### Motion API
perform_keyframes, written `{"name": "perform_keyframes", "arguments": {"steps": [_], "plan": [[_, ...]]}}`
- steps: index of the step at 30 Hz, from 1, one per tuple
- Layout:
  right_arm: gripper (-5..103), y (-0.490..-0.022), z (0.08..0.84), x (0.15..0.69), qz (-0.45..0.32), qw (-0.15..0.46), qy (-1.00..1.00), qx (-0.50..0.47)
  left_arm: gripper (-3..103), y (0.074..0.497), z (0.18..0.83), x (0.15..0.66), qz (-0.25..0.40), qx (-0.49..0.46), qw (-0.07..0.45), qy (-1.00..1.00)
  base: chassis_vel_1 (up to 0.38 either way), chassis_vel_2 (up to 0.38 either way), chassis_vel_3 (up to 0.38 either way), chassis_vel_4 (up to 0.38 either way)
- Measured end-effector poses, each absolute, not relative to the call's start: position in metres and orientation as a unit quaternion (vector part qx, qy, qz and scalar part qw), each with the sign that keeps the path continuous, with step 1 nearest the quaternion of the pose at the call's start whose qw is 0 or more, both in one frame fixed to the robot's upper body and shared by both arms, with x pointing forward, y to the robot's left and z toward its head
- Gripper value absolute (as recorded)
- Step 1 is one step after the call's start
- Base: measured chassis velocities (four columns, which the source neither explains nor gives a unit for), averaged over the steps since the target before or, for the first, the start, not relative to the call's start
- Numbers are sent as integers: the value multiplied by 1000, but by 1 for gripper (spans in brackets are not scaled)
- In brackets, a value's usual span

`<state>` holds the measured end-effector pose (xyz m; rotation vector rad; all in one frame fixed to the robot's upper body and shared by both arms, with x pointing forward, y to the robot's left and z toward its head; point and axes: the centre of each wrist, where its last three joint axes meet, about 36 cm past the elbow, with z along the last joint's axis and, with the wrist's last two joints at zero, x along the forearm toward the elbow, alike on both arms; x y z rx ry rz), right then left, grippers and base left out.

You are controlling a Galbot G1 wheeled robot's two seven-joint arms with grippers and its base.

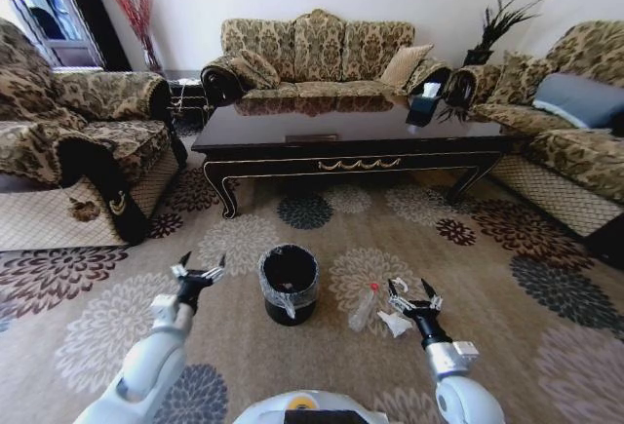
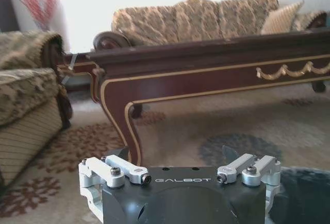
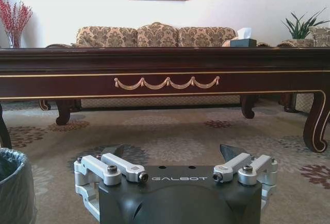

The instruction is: Move to the front of the table and pick up the trash from the floor, then place it into the trash bin.

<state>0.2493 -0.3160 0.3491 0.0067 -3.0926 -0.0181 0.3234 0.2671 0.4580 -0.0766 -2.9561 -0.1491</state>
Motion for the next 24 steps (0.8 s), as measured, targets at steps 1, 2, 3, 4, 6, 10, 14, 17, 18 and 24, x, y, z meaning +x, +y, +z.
{"name": "perform_keyframes", "arguments": {"steps": [1, 2, 3, 4, 6, 10, 14, 17, 18, 24], "plan": [[100, -315, 349, 250, -6, 24, -1000, 3, 100, 262, 463, 326, -46, -31, 103, -993, 0, 0, 0, 0], [100, -315, 349, 250, -6, 24, -1000, 3, 100, 262, 463, 326, -46, -31, 103, -993, 0, 0, 0, 0], [100, -313, 348, 251, -7, 24, -1000, 5, 100, 258, 466, 327, -38, -36, 120, -991, 0, 0, 0, 0], [100, -313, 348, 252, -7, 24, -1000, 5, 100, 258, 467, 327, -38, -36, 122, -991, 0, 0, 0, 0], [100, -308, 346, 258, -10, 24, -1000, 15, 100, 254, 472, 325, -21, -41, 151, -988, 0, 0, 0, 0], [100, -306, 343, 258, -10, 28, -999, 19, 100, 250, 475, 331, -6, -54, 189, -981, 0, 0, 0, 0], [100, -305, 344, 258, -11, 28, -999, 18, 100, 243, 475, 353, -20, -68, 213, -975, 0, 0, 0, 0], [100, -300, 345, 256, -15, 29, -999, 19, 100, 236, 474, 370, -27, -72, 224, -971, 0, 0, 0, 0], [100, -299, 344, 256, -14, 30, -999, 20, 100, 232, 474, 376, -30, -73, 230, -970, 0, 0, 0, 0], [100, -291, 341, 255, -16, 33, -999, 21, 100, 212, 475, 395, -32, -82, 272, -958, 0, 0, 0, 0]]}}
